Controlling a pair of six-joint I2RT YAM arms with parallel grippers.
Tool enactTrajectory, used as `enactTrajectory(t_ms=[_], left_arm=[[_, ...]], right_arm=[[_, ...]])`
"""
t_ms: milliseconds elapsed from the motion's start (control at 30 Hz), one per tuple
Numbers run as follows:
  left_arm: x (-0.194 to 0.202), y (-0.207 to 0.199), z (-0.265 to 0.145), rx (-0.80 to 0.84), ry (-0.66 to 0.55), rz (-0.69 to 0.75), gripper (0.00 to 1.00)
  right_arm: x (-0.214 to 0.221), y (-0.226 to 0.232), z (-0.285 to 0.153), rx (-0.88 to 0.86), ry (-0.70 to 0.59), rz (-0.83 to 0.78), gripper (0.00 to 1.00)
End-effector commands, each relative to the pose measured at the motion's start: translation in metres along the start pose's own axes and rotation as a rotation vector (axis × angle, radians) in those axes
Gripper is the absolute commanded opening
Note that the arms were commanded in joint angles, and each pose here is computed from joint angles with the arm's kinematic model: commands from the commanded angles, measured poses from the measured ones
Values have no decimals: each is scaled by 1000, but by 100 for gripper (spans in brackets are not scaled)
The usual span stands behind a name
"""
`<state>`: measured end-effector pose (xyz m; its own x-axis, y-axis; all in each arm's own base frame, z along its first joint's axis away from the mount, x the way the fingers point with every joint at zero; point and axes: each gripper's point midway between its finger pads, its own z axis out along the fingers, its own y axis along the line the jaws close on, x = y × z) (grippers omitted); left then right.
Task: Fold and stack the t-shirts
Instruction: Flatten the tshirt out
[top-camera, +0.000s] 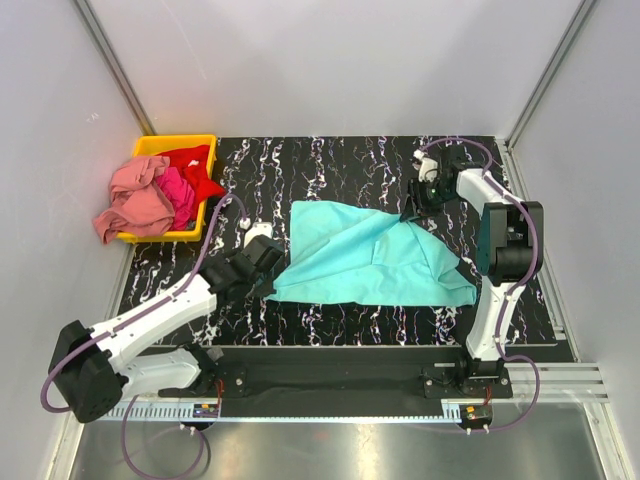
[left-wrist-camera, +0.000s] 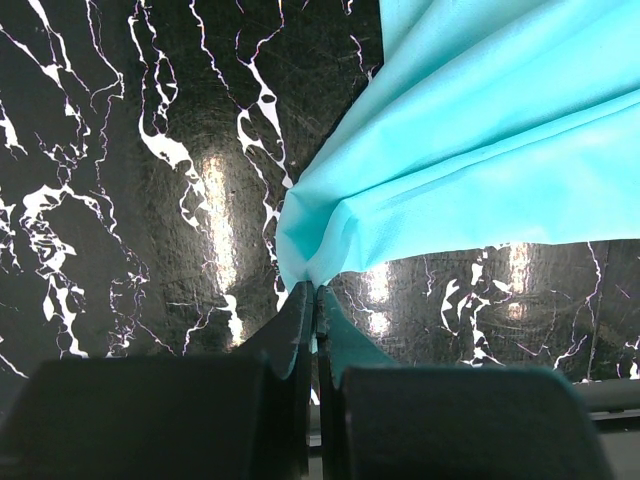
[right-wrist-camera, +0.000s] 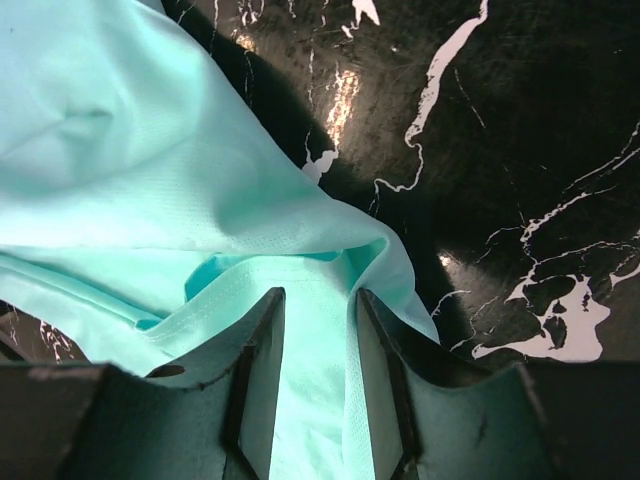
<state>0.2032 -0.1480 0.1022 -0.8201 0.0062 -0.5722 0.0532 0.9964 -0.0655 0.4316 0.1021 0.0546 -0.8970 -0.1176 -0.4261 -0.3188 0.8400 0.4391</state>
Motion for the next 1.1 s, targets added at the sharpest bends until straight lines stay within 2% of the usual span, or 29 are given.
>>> enactTrajectory(t_ms=[0, 200, 567, 1067], left_arm=[[-4, -3, -2, 30, -26, -4, 0], [-4, -4, -3, 38, -29, -12, 0], [-2, -4, -2, 40, -24, -12, 0], [-2, -4, 0, 37, -22, -11, 0]], right_arm=[[-12, 10, -4, -44, -14, -63, 41], [-15, 13, -7, -57, -29, -79, 38], [-32, 20, -30, -6, -100, -102, 44], [-26, 26, -9, -5, -72, -116, 42]])
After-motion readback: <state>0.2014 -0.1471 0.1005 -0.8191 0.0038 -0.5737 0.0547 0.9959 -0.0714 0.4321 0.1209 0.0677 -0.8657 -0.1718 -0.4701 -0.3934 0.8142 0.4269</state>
